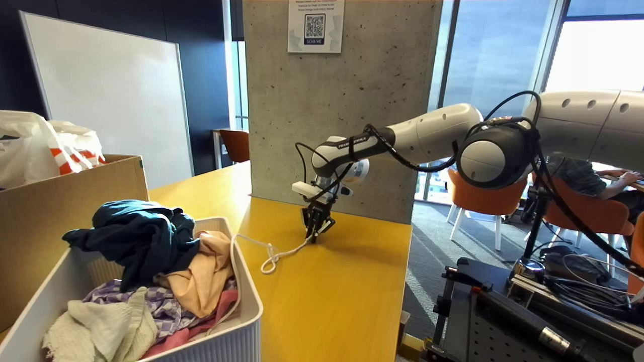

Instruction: Take the string out of the basket

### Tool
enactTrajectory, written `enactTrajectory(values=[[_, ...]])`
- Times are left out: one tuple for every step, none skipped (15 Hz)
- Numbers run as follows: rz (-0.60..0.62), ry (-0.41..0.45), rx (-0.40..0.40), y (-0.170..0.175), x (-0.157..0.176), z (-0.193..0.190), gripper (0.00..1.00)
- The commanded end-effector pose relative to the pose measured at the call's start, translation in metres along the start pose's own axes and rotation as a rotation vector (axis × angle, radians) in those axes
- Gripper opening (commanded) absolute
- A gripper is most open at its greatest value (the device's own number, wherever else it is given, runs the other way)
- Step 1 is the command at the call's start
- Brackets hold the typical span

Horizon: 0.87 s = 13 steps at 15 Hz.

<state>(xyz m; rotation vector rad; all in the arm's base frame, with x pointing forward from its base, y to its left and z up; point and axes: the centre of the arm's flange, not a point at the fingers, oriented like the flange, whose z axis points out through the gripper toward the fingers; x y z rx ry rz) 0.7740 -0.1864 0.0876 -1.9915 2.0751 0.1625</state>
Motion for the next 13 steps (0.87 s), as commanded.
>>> enactTrajectory(values=[[-0.099, 0.040, 0.026, 0.073, 0.018, -0.011, 0.56], [-0.145, 0.048, 0.036, 0.073, 0.020, -0.014, 0.62], [-0.217, 0.056, 0.049, 0.074, 0.021, -0.017, 0.69], [-0.268, 0.060, 0.058, 0.073, 0.020, -0.021, 0.77], [-0.322, 0.067, 0.061, 0.073, 0.021, -0.024, 0.84], [-0.379, 0.064, 0.063, 0.072, 0.020, -0.028, 0.92], [-0.438, 0.061, 0.062, 0.072, 0.019, -0.031, 0.99], [-0.494, 0.062, 0.060, 0.071, 0.019, -0.033, 1.00], [-0.551, 0.054, 0.056, 0.071, 0.018, -0.035, 1.00], [-0.608, 0.036, 0.051, 0.072, 0.018, -0.036, 1.00], [-0.515, 0.051, 0.045, 0.006, 0.037, -0.009, 1.00], [-0.555, 0.048, 0.040, 0.008, 0.039, -0.010, 1.00], [-0.574, 0.047, 0.036, 0.009, 0.039, -0.011, 1.00]])
